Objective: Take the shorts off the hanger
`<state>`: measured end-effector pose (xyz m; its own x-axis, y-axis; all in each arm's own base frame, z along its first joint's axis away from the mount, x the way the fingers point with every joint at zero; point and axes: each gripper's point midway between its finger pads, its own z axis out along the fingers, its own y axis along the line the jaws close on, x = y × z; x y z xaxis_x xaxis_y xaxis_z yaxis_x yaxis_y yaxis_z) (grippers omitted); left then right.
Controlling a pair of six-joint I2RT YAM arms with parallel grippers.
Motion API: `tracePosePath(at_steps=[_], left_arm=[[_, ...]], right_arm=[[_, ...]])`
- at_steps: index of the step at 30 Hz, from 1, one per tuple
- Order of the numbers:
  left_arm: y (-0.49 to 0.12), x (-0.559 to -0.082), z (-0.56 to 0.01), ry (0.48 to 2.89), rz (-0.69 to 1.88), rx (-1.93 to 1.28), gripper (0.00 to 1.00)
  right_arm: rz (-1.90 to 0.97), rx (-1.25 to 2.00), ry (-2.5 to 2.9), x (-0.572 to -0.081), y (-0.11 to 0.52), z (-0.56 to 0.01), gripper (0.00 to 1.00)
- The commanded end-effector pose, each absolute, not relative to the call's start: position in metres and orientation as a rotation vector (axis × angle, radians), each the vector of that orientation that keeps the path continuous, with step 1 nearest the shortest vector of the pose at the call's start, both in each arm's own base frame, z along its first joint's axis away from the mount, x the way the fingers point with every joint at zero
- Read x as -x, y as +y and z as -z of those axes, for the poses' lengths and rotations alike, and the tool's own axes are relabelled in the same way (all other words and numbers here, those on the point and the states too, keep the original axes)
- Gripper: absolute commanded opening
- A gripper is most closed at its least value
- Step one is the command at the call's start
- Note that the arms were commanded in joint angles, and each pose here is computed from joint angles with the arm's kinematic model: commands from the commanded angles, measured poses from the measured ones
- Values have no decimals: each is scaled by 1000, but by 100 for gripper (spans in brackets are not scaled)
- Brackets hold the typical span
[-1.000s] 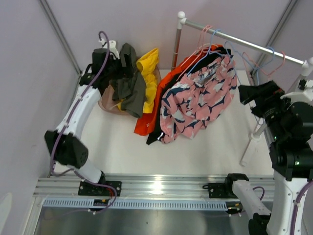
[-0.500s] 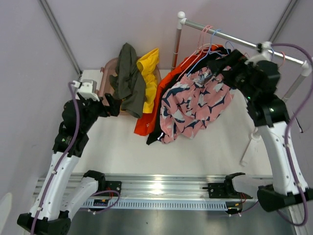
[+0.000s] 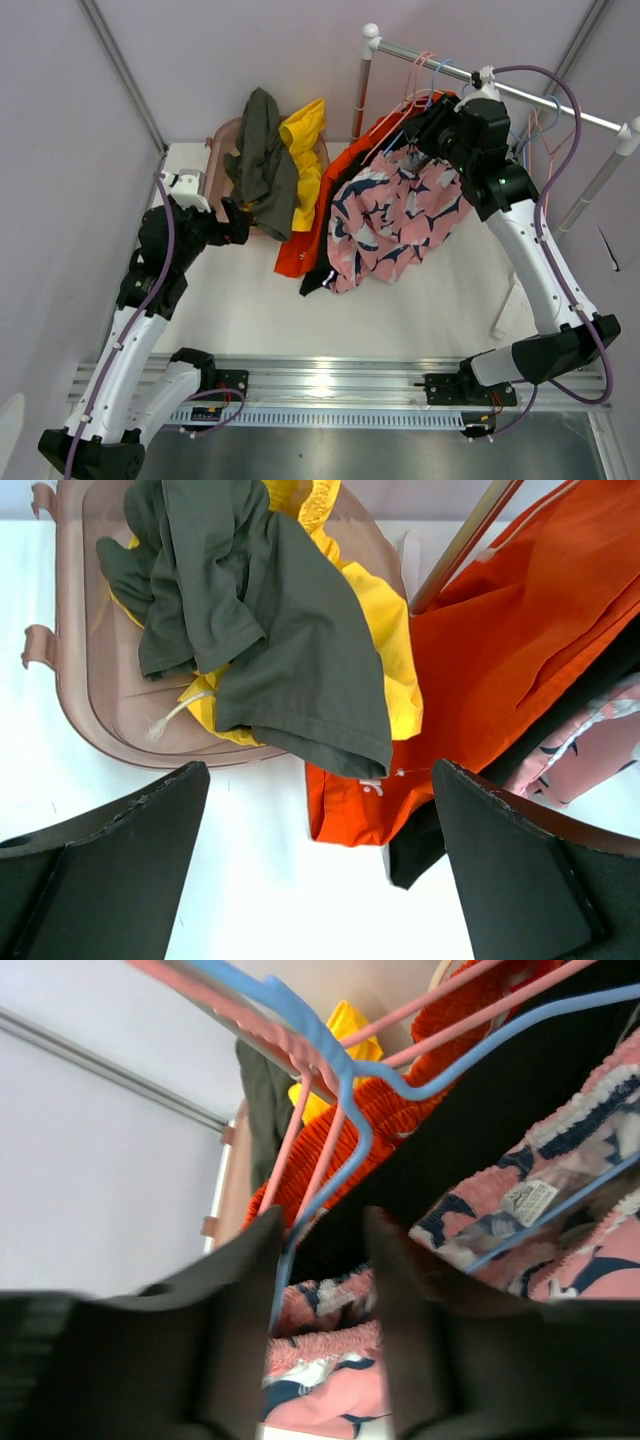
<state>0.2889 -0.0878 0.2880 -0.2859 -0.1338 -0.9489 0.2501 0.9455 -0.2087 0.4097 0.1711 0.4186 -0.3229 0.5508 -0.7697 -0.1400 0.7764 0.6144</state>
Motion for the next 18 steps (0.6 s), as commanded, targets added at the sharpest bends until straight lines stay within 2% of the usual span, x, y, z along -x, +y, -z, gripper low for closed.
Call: tracePosePath(at_steps=[1,2,3,7,11,18], left_arm=[[-90,-289,-295,1784,392,-89,99],[-90,-289,-295,1785,392,-86,99],[-90,-290,-294,1787,391,-87,99],[-91,-289,-291,1796,394,-88,99],[-90,-289,-292,1792,391,-86,99],[-94,-286,-297,1761,407,-123,99]], right_arm=[[-738,-331,1671,-415,171,-448,34],[-732,-339,1672,-415,170,-446,24],[-729,-338,1678,-416,171,-443,22],[-709,-345,1692,-417,169,-434,21],[-712,-349,1710,-419,171,-426,1],[-724,-351,1677,-403,165,-440,0]])
